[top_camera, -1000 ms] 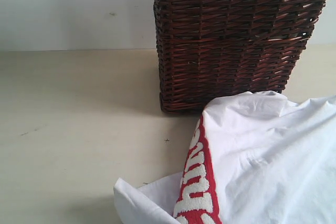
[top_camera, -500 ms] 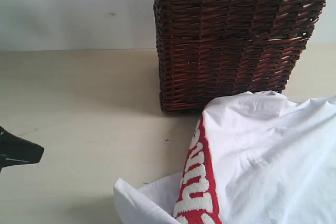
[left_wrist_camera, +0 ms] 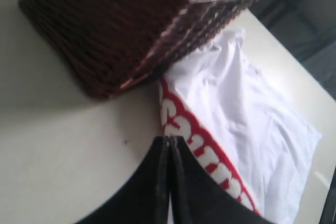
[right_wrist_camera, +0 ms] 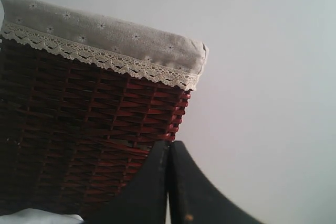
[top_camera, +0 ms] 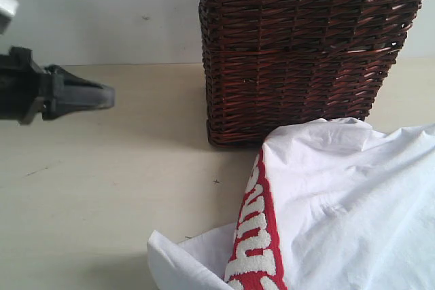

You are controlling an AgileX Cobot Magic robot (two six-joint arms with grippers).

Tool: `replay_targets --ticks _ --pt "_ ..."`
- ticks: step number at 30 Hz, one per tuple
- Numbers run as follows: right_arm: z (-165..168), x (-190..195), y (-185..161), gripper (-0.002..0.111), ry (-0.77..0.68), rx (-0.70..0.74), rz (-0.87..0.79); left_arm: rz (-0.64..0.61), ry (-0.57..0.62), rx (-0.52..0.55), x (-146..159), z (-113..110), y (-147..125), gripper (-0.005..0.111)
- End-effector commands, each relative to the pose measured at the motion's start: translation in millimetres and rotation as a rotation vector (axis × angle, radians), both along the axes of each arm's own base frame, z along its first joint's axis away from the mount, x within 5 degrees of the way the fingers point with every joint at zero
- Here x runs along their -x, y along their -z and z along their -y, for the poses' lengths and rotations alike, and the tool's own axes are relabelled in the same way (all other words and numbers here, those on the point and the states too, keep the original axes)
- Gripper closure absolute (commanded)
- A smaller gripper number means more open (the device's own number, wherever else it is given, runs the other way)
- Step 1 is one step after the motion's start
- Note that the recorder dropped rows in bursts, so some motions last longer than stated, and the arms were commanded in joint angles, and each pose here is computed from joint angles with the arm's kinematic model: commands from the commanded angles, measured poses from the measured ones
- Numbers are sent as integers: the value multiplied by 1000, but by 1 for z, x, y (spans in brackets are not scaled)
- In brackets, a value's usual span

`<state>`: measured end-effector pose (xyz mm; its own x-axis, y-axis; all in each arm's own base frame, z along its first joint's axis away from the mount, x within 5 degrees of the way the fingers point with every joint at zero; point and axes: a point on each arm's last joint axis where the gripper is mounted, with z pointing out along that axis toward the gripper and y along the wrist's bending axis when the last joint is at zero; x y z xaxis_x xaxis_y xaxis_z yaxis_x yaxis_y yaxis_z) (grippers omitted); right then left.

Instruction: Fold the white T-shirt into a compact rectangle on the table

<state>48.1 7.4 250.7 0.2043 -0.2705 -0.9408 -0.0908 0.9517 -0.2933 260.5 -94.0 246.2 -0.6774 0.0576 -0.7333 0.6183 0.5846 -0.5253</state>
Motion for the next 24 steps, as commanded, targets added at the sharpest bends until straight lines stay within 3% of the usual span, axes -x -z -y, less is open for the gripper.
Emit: replay_targets --ticks 1,3,5,8,10,12,17,24 --pt "0 0 1 108 -4 -3 6 -93 116 -84 -5 12 39 107" --pt "0 0 1 108 -3 -1 7 -109 190 -121 -3 17 52 106" --pt "0 0 1 108 -3 -1 7 -67 329 -142 3 25 60 96" --pt "0 0 1 108 -3 -1 7 -36 444 -113 9 42 68 68" --pt "0 0 1 108 -3 -1 7 -36 519 -126 14 53 78 62" --pt "0 0 1 108 -3 -1 7 61 636 -151 13 65 91 62" --pt "0 0 1 108 -5 -11 5 177 742 -163 -4 92 96 62" --pt "0 0 1 108 -7 -8 -4 210 799 -235 -11 113 113 62"
